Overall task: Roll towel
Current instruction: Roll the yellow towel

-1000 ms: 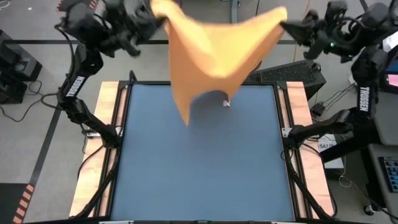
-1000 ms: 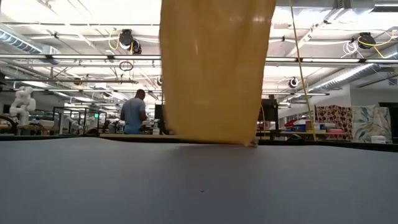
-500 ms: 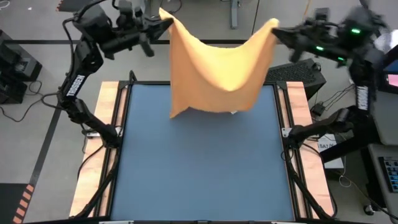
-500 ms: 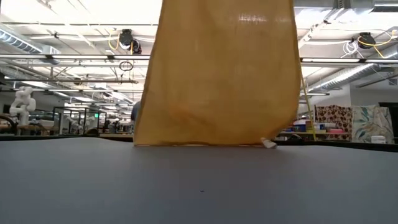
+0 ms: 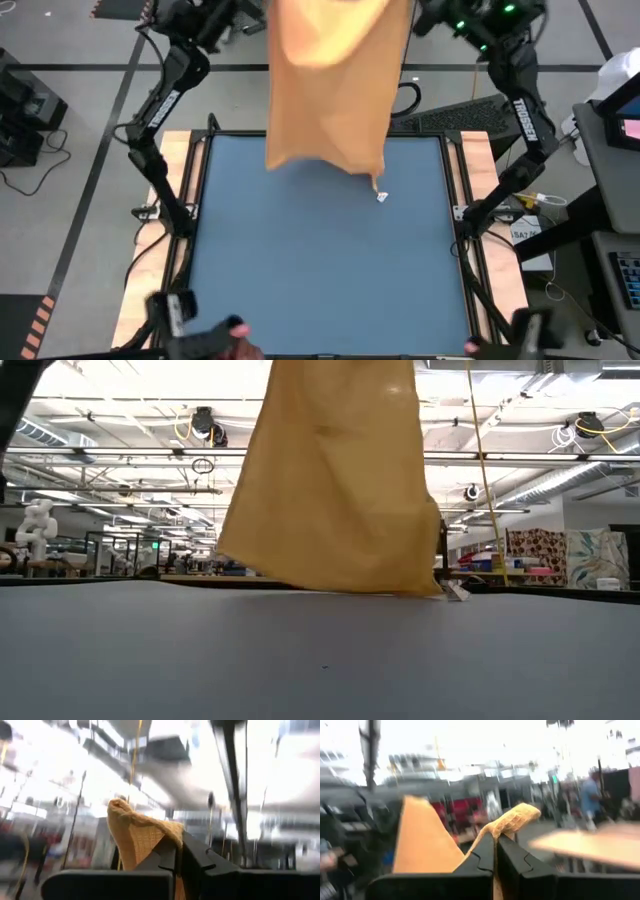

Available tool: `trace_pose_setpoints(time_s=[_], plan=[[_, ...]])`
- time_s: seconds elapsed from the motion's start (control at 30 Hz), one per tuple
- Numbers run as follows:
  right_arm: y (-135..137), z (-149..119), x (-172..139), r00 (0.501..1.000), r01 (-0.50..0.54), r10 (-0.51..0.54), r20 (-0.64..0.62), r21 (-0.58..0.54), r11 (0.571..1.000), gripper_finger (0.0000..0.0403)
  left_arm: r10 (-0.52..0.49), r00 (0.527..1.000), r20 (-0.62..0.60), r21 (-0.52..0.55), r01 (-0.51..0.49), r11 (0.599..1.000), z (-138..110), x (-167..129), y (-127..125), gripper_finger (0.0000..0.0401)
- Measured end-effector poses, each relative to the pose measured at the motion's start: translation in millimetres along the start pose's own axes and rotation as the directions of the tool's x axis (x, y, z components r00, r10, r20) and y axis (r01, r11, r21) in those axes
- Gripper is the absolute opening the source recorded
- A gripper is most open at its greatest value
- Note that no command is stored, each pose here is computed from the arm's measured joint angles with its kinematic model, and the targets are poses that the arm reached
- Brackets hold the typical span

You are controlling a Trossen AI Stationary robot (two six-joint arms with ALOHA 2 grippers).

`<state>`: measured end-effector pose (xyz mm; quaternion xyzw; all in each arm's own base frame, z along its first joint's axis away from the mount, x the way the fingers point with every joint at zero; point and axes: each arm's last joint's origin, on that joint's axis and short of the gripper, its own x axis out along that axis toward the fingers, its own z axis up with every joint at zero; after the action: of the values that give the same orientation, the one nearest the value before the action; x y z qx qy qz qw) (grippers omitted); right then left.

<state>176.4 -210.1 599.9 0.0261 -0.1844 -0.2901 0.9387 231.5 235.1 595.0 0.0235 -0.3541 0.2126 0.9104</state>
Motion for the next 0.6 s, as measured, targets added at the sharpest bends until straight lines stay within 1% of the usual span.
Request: trace_pose_setpoints(time_s=[0.07,0.13,0.2,0.23,0.27,0.33,0.4,0.43,0.5,0.53,0.57,0.6], plan=[[-4,12,-4,0.996,-0.055,0.054,0.072,0.005,0.998,0.0,-0.046,0.996,0.075,-0.026,0.048,0.999,9,-2,5,0.0014],[-6,22,-11,0.988,-0.1,0.098,0.123,0.012,0.995,0.0,-0.117,0.988,0.104,-0.042,0.122,0.992,16,-4,6,0.0012],[-2,32,-20,0.979,-0.151,0.145,0.143,0.033,0.988,0.0,-0.219,0.972,0.082,-0.101,0.227,0.969,23,-7,3,0.0007],[1,37,-25,0.973,-0.187,0.179,0.143,0.04,0.982,0.0,-0.282,0.958,0.058,-0.139,0.287,0.948,27,-10,2,0.0005],[5,41,-30,0.968,-0.224,0.217,0.129,0.049,0.973,0.0,-0.349,0.937,0.028,-0.177,0.348,0.92,32,-13,-2,0.0005],[13,47,-41,0.955,-0.294,0.289,0.061,0.097,0.951,0.0,-0.495,0.868,-0.038,-0.259,0.47,0.844,42,-19,-12,0.0006],[21,46,-54,0.933,-0.348,0.359,-0.035,0.174,0.921,0.0,-0.633,0.766,-0.11,-0.352,0.565,0.746,53,-27,-22,0.0008],[24,44,-61,0.917,-0.362,0.389,-0.089,0.222,0.905,0.0,-0.683,0.715,-0.149,-0.412,0.583,0.7,55,-30,-26,0.0008],[30,38,-77,0.878,-0.36,0.434,-0.204,0.315,0.878,0.0,-0.766,0.605,-0.219,-0.539,0.579,0.611,57,-35,-32,0.0008],[34,34,-84,0.856,-0.347,0.447,-0.259,0.352,0.869,0.0,-0.794,0.556,-0.247,-0.602,0.554,0.575,56,-37,-34,0.0008],[37,30,-92,0.834,-0.33,0.455,-0.311,0.38,0.864,0.0,-0.801,0.537,-0.264,-0.658,0.507,0.557,53,-37,-37,0.0008],[40,25,-100,0.813,-0.305,0.454,-0.363,0.399,0.865,0.0,-0.798,0.533,-0.279,-0.7,0.456,0.55,50,-37,-39,0.0008]])
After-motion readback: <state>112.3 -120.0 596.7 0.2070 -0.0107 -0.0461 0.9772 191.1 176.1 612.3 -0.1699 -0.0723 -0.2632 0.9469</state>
